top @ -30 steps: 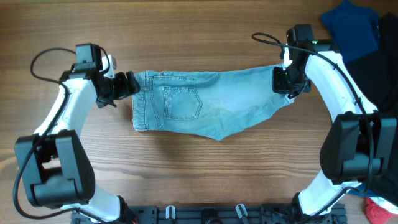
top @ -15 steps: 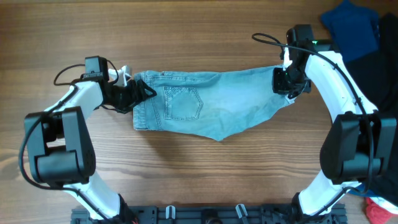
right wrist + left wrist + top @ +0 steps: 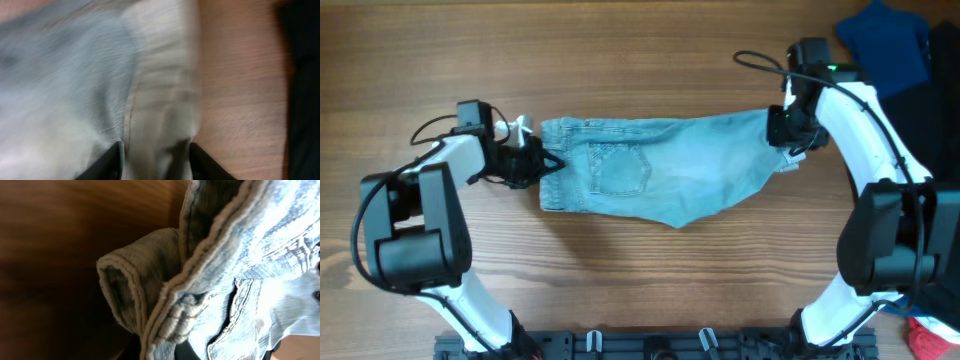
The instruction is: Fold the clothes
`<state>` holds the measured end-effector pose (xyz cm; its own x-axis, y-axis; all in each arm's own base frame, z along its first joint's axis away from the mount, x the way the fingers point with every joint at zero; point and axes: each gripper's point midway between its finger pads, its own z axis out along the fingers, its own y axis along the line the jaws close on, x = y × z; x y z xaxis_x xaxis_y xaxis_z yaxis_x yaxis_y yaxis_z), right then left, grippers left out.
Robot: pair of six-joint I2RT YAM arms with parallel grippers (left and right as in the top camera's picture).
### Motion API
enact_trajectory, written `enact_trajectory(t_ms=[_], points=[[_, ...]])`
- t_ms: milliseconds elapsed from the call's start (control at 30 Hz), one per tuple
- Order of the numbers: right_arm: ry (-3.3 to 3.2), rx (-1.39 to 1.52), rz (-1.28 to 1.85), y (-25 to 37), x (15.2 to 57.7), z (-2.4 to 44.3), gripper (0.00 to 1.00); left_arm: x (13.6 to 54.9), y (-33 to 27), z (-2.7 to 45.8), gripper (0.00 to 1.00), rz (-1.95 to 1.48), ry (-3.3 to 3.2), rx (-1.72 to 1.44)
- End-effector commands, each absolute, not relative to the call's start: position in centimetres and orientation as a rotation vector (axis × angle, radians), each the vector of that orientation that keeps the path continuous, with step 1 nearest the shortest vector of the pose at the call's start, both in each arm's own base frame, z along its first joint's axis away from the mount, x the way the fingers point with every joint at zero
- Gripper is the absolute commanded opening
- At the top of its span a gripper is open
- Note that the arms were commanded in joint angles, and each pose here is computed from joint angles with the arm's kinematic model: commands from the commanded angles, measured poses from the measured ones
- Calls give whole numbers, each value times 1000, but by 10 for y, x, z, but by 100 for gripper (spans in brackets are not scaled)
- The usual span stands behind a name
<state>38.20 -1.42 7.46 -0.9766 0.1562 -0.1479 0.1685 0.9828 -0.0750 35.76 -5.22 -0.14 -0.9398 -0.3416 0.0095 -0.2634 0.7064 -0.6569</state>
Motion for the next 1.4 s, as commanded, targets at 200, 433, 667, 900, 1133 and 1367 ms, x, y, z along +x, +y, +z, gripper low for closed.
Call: enact_trajectory(t_ms=[200,433,667,900,1133,1367], points=[[2816,87,367,36,419,101,43,343,37,37,4,-622,2744,-705],[2746,-317,668,167,404,112,4,339,37,72,4,-589,2687,-670],[2805,-393,813,254,384,69,4,338,36,111,4,-572,2632,-635],[2932,-492,966,324,333,21,4,342,37,150,4,-580,2622,-627],[2972,-553,1008,374,292,5,4,364,21,211,4,-709,2509,-556],[2893,-552,1091,416,284,6,4,372,-15,245,4,-898,2452,-503]])
